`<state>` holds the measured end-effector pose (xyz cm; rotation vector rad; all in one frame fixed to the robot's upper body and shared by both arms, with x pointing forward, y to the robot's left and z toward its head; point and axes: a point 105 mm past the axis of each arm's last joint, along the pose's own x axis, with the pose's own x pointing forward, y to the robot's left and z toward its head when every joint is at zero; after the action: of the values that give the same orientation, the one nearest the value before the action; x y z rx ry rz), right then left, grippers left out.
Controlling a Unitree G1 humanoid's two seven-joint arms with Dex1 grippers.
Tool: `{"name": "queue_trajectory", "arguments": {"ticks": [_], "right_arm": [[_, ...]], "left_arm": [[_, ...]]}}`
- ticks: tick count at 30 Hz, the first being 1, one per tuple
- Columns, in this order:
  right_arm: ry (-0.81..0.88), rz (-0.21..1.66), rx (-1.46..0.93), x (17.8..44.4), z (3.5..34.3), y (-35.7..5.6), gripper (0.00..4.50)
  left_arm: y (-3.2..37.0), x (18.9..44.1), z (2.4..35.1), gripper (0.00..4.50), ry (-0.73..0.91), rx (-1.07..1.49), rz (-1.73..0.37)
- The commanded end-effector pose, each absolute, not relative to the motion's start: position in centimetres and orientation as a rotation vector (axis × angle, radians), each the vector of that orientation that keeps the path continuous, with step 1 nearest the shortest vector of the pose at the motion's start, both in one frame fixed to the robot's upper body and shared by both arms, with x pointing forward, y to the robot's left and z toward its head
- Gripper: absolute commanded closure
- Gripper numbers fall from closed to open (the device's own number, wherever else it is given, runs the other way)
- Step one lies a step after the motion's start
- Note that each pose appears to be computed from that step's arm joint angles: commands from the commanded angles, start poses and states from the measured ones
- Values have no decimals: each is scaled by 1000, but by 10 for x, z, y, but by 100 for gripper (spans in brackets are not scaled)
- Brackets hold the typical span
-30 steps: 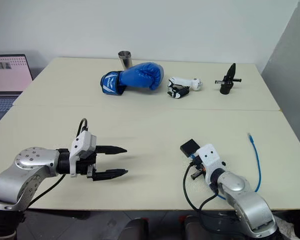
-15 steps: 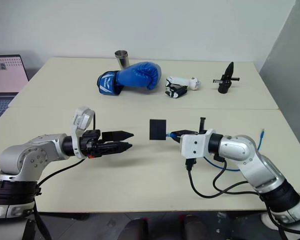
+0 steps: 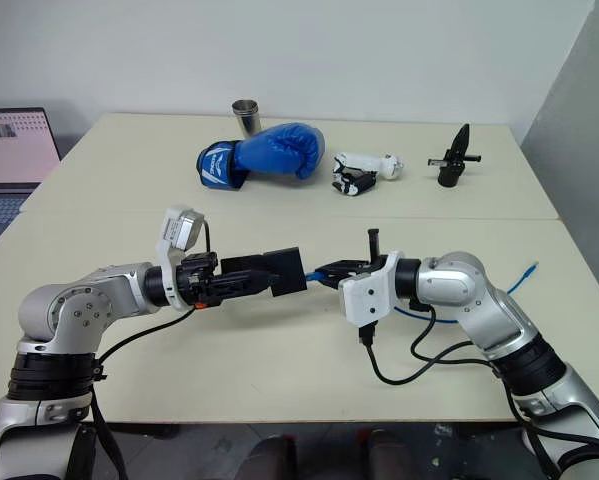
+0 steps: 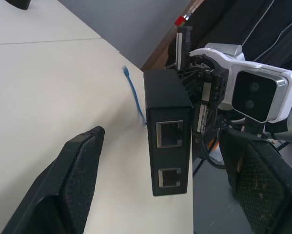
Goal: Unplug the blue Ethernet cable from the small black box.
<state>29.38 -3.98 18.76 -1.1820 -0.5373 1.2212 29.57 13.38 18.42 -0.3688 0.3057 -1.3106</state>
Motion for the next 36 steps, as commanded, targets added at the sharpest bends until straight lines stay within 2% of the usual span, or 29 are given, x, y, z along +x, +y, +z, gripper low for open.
{"name": "queue_trajectory", "arguments": {"ticks": [1,8,12,20,21,22,29,34,36], "right_arm": [[-588,1182,-1190,295,204,-40,440],[-606,1175,-1190,292,206,-38,440],[-617,1170,-1190,292,208,-36,441],[-579,1209,-1144,287,205,-34,441],[-572,1217,-1141,285,205,-35,370],[-558,1231,-1137,283,204,-36,360],[-409,1315,-1049,269,201,-48,202],[-210,1315,-624,267,210,-53,85],[-147,1301,-486,268,211,-52,82]], "left_arm": [[130,296,195,125,265,-371,-1336],[126,296,195,263,265,-379,-1345],[125,296,194,365,266,-379,-1346],[125,300,191,373,271,-377,-1338],[125,300,191,373,271,-376,-1338],[125,300,191,373,272,-374,-1338],[126,298,187,373,281,-263,-1387],[127,299,186,373,264,-158,-1438],[127,300,187,373,258,-138,-1457]]}}
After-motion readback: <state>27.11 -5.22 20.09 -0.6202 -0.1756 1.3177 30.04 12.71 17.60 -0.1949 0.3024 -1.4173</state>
